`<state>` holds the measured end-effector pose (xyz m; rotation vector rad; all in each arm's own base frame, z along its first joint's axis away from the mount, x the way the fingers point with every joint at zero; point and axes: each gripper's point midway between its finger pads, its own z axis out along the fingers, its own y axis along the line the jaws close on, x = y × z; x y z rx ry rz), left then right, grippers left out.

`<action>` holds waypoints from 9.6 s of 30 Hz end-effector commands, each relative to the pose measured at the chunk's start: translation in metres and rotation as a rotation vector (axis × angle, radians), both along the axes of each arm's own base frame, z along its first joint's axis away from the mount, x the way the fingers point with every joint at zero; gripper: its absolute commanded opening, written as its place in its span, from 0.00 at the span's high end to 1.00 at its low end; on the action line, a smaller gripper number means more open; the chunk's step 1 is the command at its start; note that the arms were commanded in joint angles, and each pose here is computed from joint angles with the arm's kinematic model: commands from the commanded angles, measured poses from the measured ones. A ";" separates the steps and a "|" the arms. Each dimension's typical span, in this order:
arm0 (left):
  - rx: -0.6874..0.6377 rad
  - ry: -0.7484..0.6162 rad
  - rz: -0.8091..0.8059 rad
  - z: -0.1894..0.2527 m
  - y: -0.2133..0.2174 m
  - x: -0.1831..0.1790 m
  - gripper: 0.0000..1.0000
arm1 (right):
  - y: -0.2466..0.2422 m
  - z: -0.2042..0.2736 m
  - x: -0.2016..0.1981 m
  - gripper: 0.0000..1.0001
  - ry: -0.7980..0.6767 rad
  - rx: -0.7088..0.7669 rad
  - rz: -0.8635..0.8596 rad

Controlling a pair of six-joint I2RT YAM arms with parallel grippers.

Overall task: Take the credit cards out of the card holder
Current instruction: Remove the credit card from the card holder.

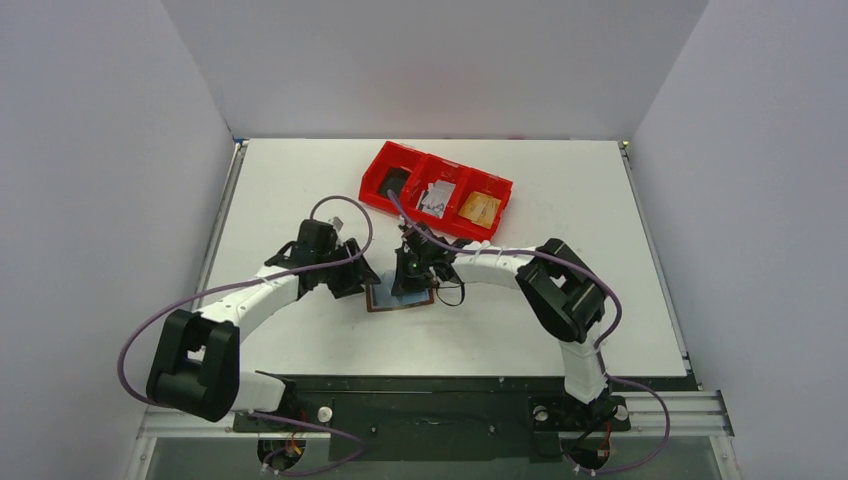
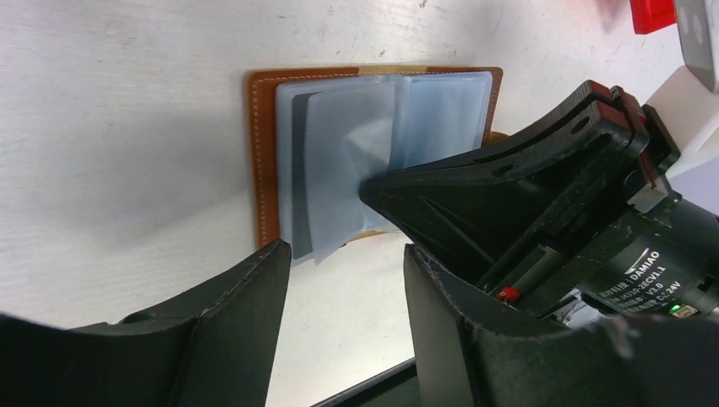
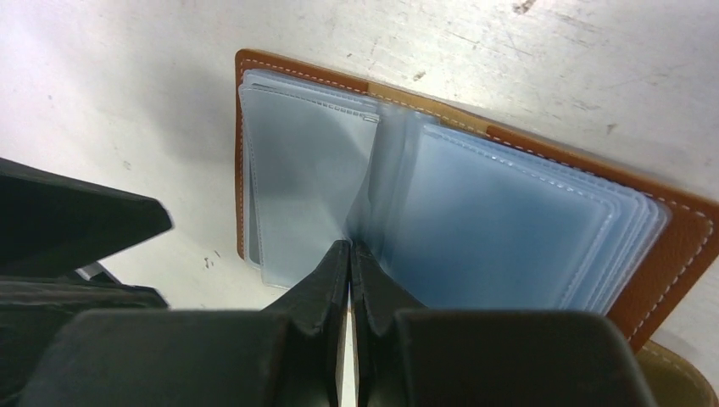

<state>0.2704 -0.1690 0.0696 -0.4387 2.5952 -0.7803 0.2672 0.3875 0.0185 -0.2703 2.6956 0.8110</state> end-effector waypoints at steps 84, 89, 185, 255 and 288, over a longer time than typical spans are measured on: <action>-0.008 -0.076 -0.101 0.006 -0.084 0.046 0.79 | -0.089 0.089 0.011 0.54 -0.200 -0.071 -0.204; -0.009 -0.085 -0.104 0.007 -0.091 0.056 0.66 | -0.097 0.092 0.013 0.54 -0.214 -0.083 -0.219; 0.134 0.045 0.058 -0.041 0.007 0.006 0.78 | 0.015 0.011 0.006 0.58 -0.111 -0.091 0.078; 0.160 0.091 -0.060 -0.057 -0.016 0.013 1.00 | 0.010 0.021 0.003 0.64 0.140 0.353 -0.136; 0.203 0.138 -0.071 -0.073 -0.011 -0.001 1.00 | -0.007 0.018 0.018 0.95 0.115 0.439 -0.247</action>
